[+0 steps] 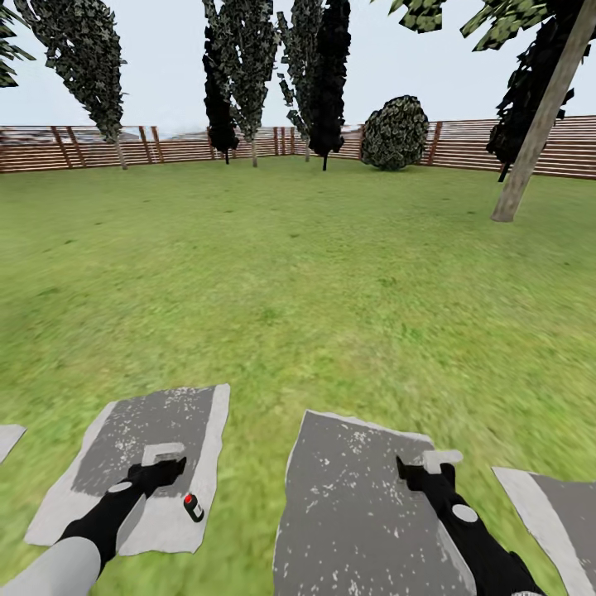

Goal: In the garden, pick up the pesticide atomizer on the floor and spray pesticide onto both trees until each tree trunk is fully covered.

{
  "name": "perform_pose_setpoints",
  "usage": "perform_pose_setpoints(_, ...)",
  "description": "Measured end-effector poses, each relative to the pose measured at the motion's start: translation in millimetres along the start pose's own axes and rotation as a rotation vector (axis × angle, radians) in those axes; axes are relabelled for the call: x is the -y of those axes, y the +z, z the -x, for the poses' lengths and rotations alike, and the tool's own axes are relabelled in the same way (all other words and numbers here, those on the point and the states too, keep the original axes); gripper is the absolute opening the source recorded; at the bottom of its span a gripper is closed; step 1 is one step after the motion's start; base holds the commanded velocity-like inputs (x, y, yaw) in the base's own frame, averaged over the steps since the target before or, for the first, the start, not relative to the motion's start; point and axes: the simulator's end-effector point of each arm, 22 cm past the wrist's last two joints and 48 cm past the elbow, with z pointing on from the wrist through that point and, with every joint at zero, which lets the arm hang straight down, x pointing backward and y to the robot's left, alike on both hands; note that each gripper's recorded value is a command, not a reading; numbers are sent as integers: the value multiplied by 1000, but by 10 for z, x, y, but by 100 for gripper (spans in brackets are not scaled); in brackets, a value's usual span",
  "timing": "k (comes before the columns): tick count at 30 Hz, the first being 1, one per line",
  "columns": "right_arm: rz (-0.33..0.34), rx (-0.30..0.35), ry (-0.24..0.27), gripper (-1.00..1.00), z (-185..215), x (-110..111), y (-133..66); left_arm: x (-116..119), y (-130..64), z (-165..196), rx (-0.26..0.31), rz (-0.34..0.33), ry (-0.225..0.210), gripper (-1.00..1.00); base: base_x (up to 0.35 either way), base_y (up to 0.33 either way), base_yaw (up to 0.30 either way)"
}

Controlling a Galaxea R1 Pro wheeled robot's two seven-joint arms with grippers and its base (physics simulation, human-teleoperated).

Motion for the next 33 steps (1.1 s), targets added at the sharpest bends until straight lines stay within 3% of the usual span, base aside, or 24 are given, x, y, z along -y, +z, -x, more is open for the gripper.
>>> perform_pose_setpoints(12, 4, 2, -3, 100, 55, 16, 17, -44, -8, 52, 27, 7, 1, 100, 186, 0, -10)
perform_pose_setpoints(23, 4, 2, -3, 100, -10, 6, 42, -38, 27, -25, 25, 6, 7, 100, 15, 0, -99)
perform_pose_setpoints(33, 5, 2, -2, 100, -221, -19, 121, -21, 140, -131, 79, 4, 13, 100, 0, 0, 0)
